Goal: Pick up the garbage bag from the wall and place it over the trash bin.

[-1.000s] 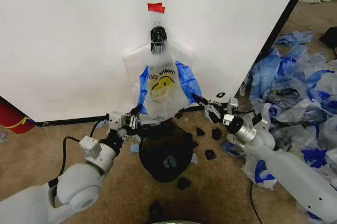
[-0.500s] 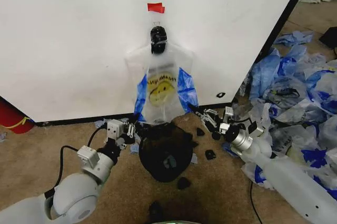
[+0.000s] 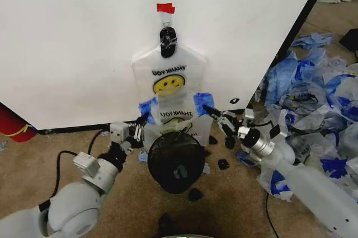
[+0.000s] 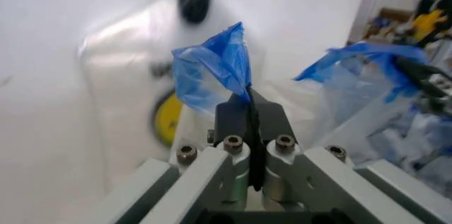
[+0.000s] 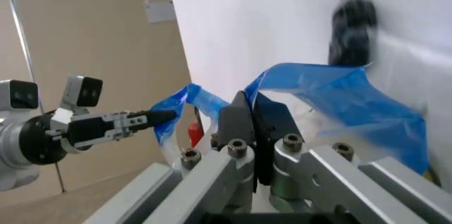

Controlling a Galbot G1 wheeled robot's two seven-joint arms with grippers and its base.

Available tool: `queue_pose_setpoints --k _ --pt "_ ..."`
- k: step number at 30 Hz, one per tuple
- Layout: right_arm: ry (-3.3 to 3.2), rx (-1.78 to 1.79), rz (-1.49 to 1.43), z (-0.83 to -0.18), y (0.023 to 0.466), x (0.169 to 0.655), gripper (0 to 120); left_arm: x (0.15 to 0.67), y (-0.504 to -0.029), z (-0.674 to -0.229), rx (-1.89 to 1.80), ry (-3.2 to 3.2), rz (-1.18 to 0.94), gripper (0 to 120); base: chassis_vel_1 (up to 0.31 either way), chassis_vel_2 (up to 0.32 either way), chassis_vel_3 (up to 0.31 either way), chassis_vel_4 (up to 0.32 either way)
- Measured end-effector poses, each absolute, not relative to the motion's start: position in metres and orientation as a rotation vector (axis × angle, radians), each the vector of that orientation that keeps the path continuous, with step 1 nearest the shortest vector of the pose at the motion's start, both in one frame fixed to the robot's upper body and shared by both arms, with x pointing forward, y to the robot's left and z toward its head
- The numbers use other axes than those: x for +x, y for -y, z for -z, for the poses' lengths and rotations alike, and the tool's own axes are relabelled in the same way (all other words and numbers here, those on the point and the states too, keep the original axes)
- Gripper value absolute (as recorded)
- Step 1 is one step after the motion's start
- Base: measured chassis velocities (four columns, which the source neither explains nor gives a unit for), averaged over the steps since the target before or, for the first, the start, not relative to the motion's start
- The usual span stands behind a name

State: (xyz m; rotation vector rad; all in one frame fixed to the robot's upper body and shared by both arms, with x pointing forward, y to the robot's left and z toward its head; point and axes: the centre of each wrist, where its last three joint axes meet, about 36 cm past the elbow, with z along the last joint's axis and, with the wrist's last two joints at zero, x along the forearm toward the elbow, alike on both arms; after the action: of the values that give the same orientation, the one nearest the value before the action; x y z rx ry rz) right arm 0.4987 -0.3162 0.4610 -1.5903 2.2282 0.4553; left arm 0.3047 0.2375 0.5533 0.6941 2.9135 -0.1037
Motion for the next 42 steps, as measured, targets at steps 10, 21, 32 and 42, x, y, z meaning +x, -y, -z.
queue_pose_setpoints --k 10,21,32,42 --pt "-2.096 -1.641 -0.427 -0.542 0.311 0.487 0 0.3 -0.247 -0.596 0.662 -2.889 0.013 0 0.0 0.0 0.0 0.0" --pt "-2.063 -1.681 -0.461 -0.555 0.304 0.461 0 0.31 -0.261 -0.623 0.467 -2.942 -0.056 0 0.0 0.0 0.0 0.0" --pt "-2.092 -1.68 -0.524 -0.538 0.294 0.457 0 0.31 -0.263 -0.623 0.36 -3.025 -0.132 0 0.0 0.0 0.0 0.0" --pt "-2.148 -1.685 -0.57 -0.508 0.281 0.459 0 0.302 -0.259 -0.601 0.284 -3.173 -0.007 0 0.0 0.0 0.0 0.0"
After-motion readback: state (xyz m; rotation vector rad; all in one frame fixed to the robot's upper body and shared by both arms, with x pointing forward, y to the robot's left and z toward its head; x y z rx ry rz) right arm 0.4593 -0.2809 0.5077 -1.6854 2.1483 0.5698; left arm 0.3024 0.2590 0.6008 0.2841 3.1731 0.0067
